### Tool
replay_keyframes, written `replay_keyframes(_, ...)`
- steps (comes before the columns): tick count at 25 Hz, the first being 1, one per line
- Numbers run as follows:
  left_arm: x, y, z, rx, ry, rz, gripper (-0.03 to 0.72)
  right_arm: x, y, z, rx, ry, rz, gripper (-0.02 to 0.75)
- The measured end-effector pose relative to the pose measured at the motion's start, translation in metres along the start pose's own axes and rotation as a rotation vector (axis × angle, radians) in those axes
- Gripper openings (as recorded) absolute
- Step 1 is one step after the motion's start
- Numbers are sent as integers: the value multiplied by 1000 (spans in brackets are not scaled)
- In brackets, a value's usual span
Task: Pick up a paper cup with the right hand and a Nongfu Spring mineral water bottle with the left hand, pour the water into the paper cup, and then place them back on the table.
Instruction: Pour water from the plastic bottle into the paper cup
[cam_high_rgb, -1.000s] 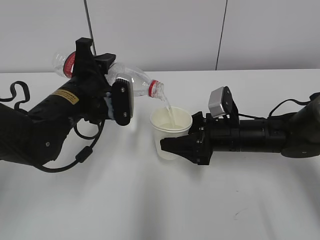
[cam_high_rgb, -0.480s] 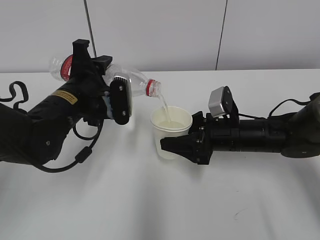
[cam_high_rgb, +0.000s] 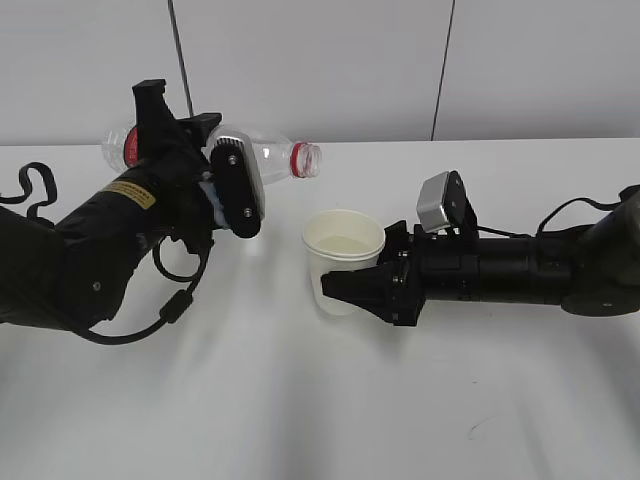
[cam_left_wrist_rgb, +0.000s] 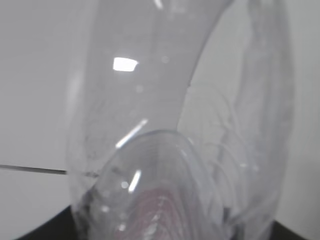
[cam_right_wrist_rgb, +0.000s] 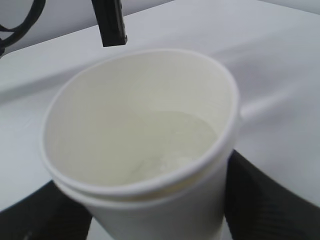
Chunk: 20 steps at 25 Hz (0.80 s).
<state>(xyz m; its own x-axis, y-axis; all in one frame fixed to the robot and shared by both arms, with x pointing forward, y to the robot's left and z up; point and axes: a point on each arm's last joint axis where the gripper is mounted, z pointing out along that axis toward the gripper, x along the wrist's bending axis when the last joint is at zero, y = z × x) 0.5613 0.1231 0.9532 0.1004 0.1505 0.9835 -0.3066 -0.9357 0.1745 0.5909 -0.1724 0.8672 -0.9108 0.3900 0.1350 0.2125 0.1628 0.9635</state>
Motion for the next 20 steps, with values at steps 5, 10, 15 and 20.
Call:
replay_keyframes(5,0,0,0,0,0,-102,307,-2,1,0,-12,-23,0,528)
replay_keyframes(10,0,0,0,2,-1,-312,307,-4,2,0,-27,-47,-4,528)
replay_keyframes(15,-3,0,0,10,-28,-514,307,-8,5,0,-53,-90,15,528)
replay_keyframes(20,-7,0,0,29,-71,-694,307,-12,7,-1,-77,-128,33,528)
